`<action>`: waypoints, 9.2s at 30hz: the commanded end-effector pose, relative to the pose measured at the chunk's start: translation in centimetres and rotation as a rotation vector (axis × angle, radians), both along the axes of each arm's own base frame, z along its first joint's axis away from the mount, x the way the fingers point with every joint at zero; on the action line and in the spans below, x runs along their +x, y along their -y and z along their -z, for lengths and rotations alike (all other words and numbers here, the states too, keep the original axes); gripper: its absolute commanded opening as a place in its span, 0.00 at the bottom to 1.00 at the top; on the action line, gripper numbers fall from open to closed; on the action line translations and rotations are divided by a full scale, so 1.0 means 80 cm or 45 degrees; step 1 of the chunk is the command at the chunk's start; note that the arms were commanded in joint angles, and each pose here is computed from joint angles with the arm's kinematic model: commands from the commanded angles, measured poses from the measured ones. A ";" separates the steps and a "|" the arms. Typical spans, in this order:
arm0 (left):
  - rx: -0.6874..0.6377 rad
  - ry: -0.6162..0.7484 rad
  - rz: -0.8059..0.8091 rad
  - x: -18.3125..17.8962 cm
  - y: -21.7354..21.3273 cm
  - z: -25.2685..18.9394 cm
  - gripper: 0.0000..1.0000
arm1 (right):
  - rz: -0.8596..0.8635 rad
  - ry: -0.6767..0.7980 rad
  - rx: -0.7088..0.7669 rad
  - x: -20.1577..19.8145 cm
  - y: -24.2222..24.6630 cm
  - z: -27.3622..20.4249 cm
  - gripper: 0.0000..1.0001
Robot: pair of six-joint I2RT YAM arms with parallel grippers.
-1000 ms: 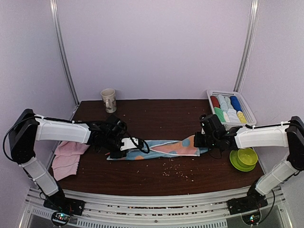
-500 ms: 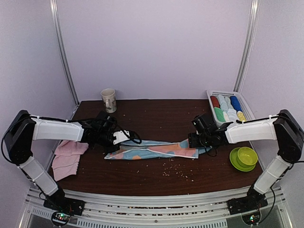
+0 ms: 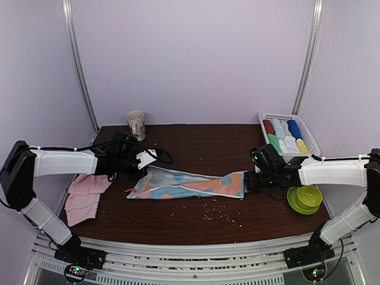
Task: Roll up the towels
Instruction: Adjust the towel at the center of the board, then pick up the towel from the center of the board, then flatten out the towel at the center of the board, then fold the towel at the center of the board.
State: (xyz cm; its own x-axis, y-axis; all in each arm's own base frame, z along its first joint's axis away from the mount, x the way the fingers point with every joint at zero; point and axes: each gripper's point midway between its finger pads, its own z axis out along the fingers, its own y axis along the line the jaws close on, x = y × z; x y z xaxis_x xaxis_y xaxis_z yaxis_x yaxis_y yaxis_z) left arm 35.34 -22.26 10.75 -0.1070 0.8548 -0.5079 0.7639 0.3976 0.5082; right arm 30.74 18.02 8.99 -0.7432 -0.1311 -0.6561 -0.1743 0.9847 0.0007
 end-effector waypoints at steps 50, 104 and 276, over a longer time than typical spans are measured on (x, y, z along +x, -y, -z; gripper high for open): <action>-0.193 0.421 0.024 0.009 -0.001 -0.188 0.00 | -0.465 -0.171 0.488 0.013 -0.143 -0.007 0.00; -0.224 0.367 0.015 -0.031 -0.025 -0.165 0.00 | 0.095 -0.268 0.623 -0.046 -0.074 0.058 0.32; 0.106 -0.177 0.564 -0.145 -0.048 0.049 0.00 | -0.099 0.213 -0.471 0.001 0.041 0.002 0.04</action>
